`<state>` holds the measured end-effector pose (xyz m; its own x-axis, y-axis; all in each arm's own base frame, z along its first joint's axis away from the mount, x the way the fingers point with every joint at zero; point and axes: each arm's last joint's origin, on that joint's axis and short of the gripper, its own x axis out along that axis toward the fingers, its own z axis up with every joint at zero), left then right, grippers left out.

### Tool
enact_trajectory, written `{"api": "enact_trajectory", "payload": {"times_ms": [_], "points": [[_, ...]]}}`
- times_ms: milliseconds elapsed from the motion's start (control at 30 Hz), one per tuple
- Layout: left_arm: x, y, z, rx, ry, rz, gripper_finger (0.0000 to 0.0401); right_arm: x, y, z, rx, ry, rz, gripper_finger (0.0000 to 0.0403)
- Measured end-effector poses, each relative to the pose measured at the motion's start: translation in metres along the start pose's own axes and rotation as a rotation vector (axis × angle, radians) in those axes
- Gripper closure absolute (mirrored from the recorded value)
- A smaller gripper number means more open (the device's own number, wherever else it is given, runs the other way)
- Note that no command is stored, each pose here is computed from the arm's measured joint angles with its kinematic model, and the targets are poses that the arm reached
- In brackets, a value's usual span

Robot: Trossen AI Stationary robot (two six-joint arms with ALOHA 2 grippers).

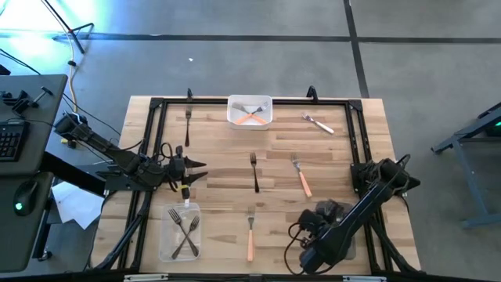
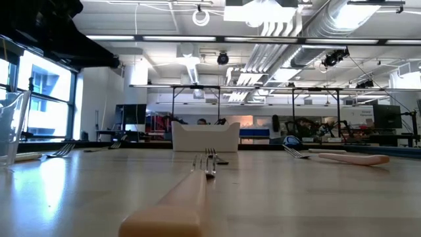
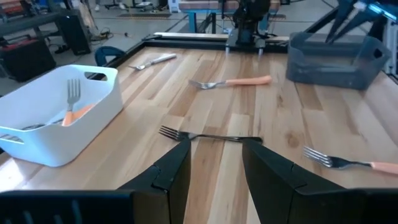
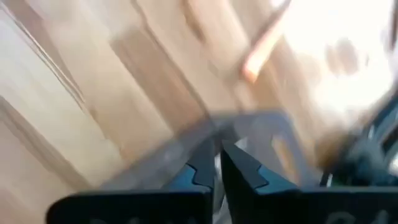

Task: Sort silverware by color (type)
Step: Put the right orange fork into the white bin

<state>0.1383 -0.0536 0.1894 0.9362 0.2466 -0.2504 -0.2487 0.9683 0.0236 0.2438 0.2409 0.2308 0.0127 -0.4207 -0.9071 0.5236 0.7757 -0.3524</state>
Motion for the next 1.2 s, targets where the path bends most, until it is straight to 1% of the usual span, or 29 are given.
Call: {"api": "enact_trajectory", "payload": {"times_ms": [100, 233, 300, 400, 467, 533, 667, 733, 833, 933, 967, 1100, 1200], "points": [[0.000, -0.001, 0.000, -0.003, 0.002, -0.024, 0.0268, -0.007, -0.004, 0.010, -0.061, -0.153, 0.045, 0.0388], [0.000, -0.001, 0.001, -0.010, -0.003, -0.043, 0.0268, -0.017, -0.004, 0.030, -0.133, -0.359, 0.132, 0.0400], [0.000, -0.002, 0.001, -0.013, -0.006, -0.048, 0.0268, -0.020, -0.003, 0.042, -0.178, -0.430, 0.152, 0.0400], [0.001, -0.002, 0.001, 0.000, -0.002, -0.048, 0.0268, -0.017, 0.002, 0.062, -0.267, -0.491, 0.176, 0.0402], [0.002, -0.003, 0.000, 0.005, 0.004, -0.047, 0.0268, -0.006, 0.006, 0.079, -0.313, -0.528, 0.212, 0.0402], [0.003, -0.004, -0.001, 0.012, 0.012, -0.046, 0.0268, 0.011, 0.011, 0.094, -0.380, -0.549, 0.268, 0.0403], [0.005, -0.006, -0.004, 0.022, 0.032, -0.042, 0.0268, 0.048, 0.017, 0.126, -0.460, -0.642, 0.490, 0.0403], [0.007, -0.006, -0.006, 0.025, 0.044, -0.040, 0.0268, 0.067, 0.014, 0.139, -0.485, -0.695, 0.566, 0.0403], [0.008, -0.008, -0.007, 0.003, 0.061, -0.072, 0.0268, 0.088, 0.004, 0.152, -0.485, -0.755, 0.602, 0.0403], [0.009, -0.009, -0.009, -0.005, 0.077, -0.081, 0.0268, 0.105, -0.008, 0.162, -0.478, -0.765, 0.578, 0.0403], [0.009, -0.010, -0.010, -0.003, 0.080, -0.080, 0.0268, 0.109, -0.010, 0.164, -0.477, -0.773, 0.586, 0.0403], [0.012, -0.010, -0.012, 0.005, 0.093, -0.070, 0.0268, 0.115, -0.017, 0.174, -0.499, -0.875, 0.659, 0.0403], [0.014, -0.009, -0.013, 0.014, 0.101, -0.058, 0.0268, 0.118, -0.023, 0.180, -0.510, -0.962, 0.682, 0.0403]]}}
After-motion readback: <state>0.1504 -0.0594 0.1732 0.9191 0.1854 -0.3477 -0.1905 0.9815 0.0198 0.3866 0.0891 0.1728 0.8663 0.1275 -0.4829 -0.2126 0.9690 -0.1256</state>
